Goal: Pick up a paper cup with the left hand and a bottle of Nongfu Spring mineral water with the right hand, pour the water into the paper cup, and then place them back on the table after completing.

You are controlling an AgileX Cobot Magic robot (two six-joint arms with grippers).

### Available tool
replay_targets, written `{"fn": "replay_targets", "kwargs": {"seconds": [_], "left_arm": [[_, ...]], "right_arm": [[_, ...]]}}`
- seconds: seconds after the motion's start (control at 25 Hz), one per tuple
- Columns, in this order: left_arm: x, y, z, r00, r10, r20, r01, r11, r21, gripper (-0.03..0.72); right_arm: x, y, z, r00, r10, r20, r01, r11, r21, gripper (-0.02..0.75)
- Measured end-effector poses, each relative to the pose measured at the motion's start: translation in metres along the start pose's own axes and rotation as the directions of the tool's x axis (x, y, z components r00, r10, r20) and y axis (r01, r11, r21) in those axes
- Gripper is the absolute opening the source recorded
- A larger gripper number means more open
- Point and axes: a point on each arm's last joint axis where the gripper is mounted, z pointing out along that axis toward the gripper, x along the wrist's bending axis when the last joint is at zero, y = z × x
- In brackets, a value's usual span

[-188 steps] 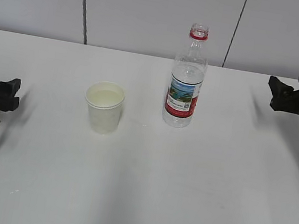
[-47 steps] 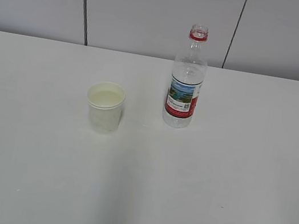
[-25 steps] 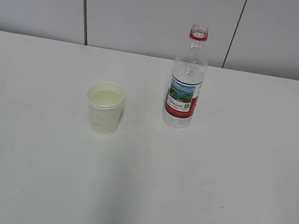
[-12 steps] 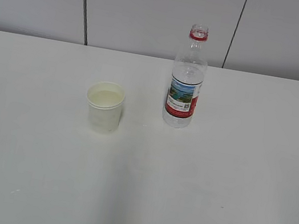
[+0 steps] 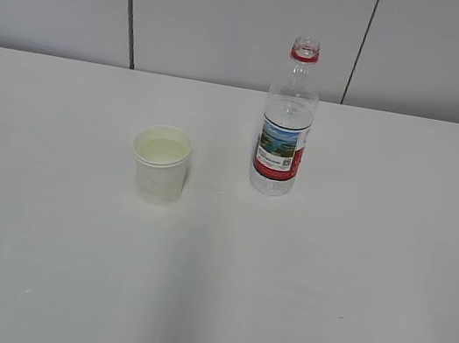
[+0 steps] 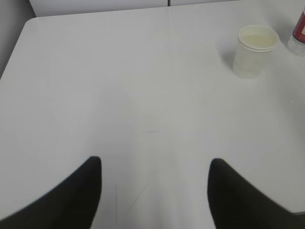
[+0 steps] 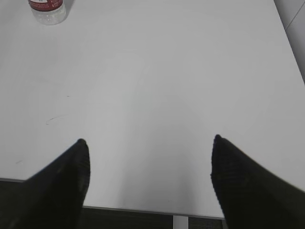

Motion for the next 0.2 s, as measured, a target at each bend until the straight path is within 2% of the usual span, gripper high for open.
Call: {"fn": "replay_targets", "kwargs": {"seconds": [0.2], "left_arm": [[0.0000,0.0000,0.0000,1.000,0.000,0.000,0.000,1.000,0.000,0.434]], "right_arm": [[0.0000,0.0000,0.0000,1.000,0.000,0.000,0.000,1.000,0.000,0.586]]}}
